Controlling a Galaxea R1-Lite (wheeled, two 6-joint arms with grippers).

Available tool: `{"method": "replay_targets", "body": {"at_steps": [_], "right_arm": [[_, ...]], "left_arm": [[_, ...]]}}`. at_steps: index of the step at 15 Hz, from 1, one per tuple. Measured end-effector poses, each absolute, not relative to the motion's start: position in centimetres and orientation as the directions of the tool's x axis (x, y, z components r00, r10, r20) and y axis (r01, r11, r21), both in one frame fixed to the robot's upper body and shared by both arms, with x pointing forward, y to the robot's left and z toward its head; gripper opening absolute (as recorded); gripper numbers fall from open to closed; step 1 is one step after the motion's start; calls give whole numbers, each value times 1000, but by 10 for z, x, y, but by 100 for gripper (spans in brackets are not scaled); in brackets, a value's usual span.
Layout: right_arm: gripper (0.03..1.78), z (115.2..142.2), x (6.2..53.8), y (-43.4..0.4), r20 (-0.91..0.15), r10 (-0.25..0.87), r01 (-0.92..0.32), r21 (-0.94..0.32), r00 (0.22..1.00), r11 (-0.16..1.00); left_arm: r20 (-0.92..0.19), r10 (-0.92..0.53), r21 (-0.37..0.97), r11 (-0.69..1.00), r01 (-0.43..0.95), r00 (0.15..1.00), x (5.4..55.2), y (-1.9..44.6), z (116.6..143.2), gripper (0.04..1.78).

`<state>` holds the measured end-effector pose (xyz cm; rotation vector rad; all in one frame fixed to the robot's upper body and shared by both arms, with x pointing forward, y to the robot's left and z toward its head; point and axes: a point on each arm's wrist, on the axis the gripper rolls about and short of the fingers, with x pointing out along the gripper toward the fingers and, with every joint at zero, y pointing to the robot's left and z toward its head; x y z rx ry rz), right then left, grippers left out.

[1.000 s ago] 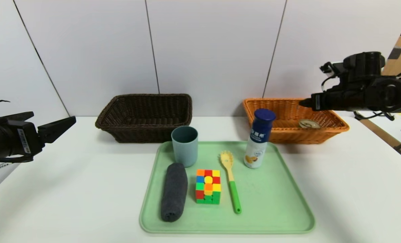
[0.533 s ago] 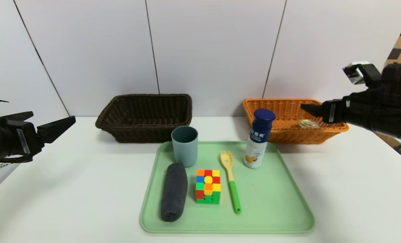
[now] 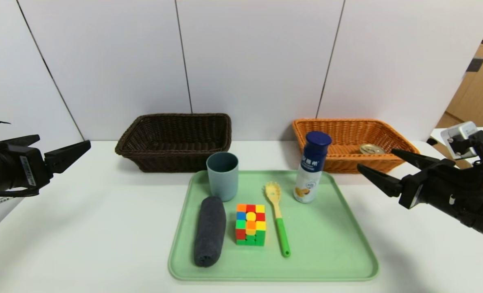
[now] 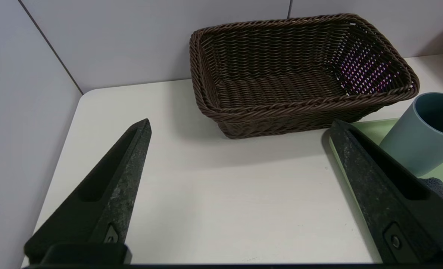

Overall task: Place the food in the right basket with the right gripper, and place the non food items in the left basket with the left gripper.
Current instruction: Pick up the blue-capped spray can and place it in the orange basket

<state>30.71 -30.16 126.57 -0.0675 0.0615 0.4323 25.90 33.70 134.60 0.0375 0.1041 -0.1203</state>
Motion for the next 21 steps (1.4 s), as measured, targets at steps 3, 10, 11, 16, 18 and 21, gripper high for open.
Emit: {"method": "replay_targets", "body": {"at_steps": [3,10,11,16,18,21], "right_arm": [[169,1258,305,-286,-98,484,-490,-44,869,871],[169,1245,328,-259,-93,554,-559,-47,827,828],[169,1243,332,-255,-97,562,-568,-46,821,822],[169,1238,355,-239,-100,583,-590,-49,806,806],[169,1238,365,-235,-92,579,-584,-53,810,810],[169,1236,376,-227,-87,565,-571,-58,820,819]], "left_arm": [[-105,-118,33,992,122,988,257,337,1346,169],[-104,-118,36,992,122,988,250,337,1342,169],[-103,-118,38,992,123,988,250,337,1342,169],[-100,-118,37,992,122,988,249,337,1343,169],[-99,-118,37,992,122,988,248,337,1343,169],[-99,-119,36,992,123,988,248,336,1343,169]]}}
